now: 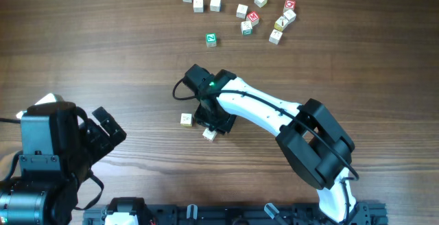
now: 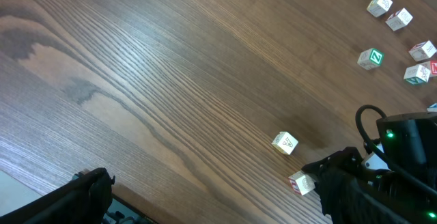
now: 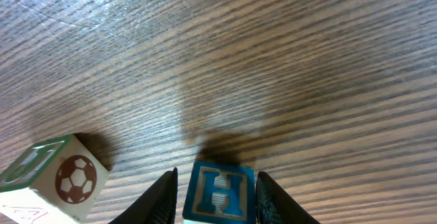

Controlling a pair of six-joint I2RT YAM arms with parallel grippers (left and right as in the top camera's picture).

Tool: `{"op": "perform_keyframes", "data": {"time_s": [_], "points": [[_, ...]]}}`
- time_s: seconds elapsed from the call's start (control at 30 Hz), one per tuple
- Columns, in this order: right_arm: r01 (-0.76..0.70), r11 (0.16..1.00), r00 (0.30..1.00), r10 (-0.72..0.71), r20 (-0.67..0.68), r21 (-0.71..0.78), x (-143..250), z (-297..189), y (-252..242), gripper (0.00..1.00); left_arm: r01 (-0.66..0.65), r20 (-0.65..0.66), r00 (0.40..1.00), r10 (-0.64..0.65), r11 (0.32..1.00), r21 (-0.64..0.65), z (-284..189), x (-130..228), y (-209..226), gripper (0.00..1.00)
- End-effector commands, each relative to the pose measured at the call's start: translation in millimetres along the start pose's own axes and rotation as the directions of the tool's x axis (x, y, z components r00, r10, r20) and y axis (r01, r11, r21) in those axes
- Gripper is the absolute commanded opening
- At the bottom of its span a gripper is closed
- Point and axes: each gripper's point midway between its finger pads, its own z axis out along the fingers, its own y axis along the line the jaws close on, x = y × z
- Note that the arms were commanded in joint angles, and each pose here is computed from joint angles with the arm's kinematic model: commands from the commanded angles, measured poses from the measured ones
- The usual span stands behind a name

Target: Form a horizontal line

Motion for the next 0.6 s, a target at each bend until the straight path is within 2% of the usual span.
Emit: {"op": "perform_keyframes", "data": {"time_s": [0.0,0.5,0.53,0.57], "points": [[-0.001,1.000,1.000,0.001,0.025,0.003,-4,0,0,0.38,0.005,0.000,1.000,-0.005,1.000,0.007,-1,0,0,1.00],[0.005,1.000,0.997,-0.004,0.077,-0.012,-13,0,5,0.34,0.005,0.000,1.000,-0.005,1.000,0.007,-1,0,0,1.00],[0.006,1.000,0.997,-0.005,0.079,-0.013,-14,0,5,0.40,0.005,0.000,1.000,-0.005,1.000,0.007,-1,0,0,1.00],[0.036,0.999,0.996,-0.035,0.083,-0.019,-14,0,7,0.55,0.006,0.000,1.000,-0.006,1.000,0.007,-1,0,0,1.00]]}}
